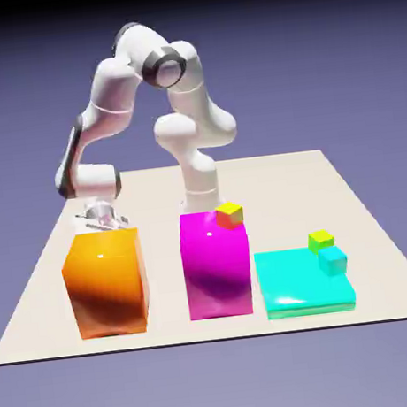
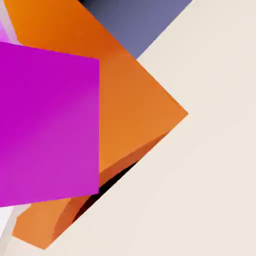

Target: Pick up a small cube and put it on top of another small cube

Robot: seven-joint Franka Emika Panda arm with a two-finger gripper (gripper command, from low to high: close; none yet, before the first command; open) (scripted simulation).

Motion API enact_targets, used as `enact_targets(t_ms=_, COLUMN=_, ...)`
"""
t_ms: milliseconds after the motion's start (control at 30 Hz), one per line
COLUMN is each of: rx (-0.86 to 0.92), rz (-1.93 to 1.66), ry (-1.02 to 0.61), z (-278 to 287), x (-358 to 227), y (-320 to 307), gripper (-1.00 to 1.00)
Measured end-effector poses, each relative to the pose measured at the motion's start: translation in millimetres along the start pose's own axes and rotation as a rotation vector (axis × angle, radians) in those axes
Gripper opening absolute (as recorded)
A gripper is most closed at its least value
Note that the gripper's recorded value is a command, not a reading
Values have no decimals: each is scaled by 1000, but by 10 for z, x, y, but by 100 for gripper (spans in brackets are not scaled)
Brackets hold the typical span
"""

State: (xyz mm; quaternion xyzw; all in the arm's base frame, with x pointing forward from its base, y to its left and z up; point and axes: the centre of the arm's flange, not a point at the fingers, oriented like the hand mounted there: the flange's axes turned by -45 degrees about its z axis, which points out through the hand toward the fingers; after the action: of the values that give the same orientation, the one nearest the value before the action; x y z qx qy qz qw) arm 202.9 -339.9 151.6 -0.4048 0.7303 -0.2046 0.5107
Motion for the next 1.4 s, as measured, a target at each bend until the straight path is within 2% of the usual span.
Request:
enact_targets(t_ms=100, rx=77, rz=-155, ry=56, z=-164, x=214, y=-393, gripper=-100)
enact_targets(t_ms=333, rx=4, rz=-340, ry=-84, z=333, x=158, y=-1021, gripper=-100)
enact_targets(t_ms=833, rx=-69, rz=-818, ry=-305, z=1161, x=-571, y=-2649, gripper=-100)
enact_targets(t_ms=1133, rx=-415, rz=-783, ry=-673, z=2541, x=-2009, y=-2332, gripper=-100)
enact_targets(t_ms=1400, rx=-752, rz=-795, ry=-886, z=3295, x=-3548, y=-1791, gripper=-100)
